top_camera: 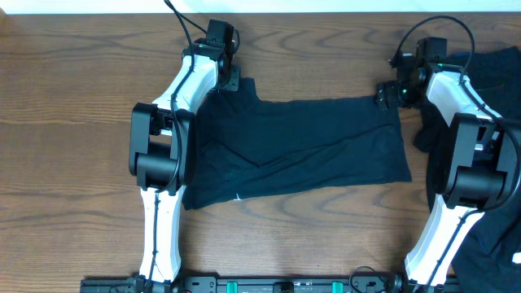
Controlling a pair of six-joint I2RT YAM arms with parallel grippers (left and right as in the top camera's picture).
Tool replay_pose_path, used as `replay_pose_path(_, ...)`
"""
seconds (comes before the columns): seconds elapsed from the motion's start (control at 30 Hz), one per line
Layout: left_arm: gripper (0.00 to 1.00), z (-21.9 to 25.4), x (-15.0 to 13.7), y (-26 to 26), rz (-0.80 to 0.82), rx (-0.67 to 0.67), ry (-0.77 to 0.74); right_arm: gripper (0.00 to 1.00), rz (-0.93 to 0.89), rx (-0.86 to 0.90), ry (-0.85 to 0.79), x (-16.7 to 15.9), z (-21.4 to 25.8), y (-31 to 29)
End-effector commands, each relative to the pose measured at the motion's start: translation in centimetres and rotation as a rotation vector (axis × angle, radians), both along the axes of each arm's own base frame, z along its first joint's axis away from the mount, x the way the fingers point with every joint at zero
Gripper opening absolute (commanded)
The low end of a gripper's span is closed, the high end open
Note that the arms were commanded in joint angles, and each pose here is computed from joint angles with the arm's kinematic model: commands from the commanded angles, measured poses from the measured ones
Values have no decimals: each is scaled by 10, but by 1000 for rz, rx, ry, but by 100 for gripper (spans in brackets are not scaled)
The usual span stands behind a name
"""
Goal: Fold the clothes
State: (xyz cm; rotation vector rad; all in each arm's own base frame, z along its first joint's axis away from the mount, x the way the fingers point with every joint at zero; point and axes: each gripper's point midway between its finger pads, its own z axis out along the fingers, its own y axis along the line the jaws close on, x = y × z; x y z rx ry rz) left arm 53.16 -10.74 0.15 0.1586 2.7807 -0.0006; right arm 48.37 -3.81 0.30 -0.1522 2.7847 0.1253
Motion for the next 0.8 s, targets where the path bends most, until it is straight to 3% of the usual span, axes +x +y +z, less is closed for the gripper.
replay_pose_path(0.0, 12, -26, -18, 15, 25, 32, 83, 90, 100, 10, 11, -4, -6, 13)
replay_pose_path(0.2, 11, -26, -18, 15, 25, 32, 83, 81, 130, 9, 6, -3, -7, 17)
replay_pose_path(0.43, 11, -26, -18, 15, 25, 32, 83, 80, 179, -30, 28, -5, -18, 21)
replay_pose_path(0.77, 12, -27, -20, 16, 24, 34, 90, 46, 191, -35, 3, 2, -20, 27)
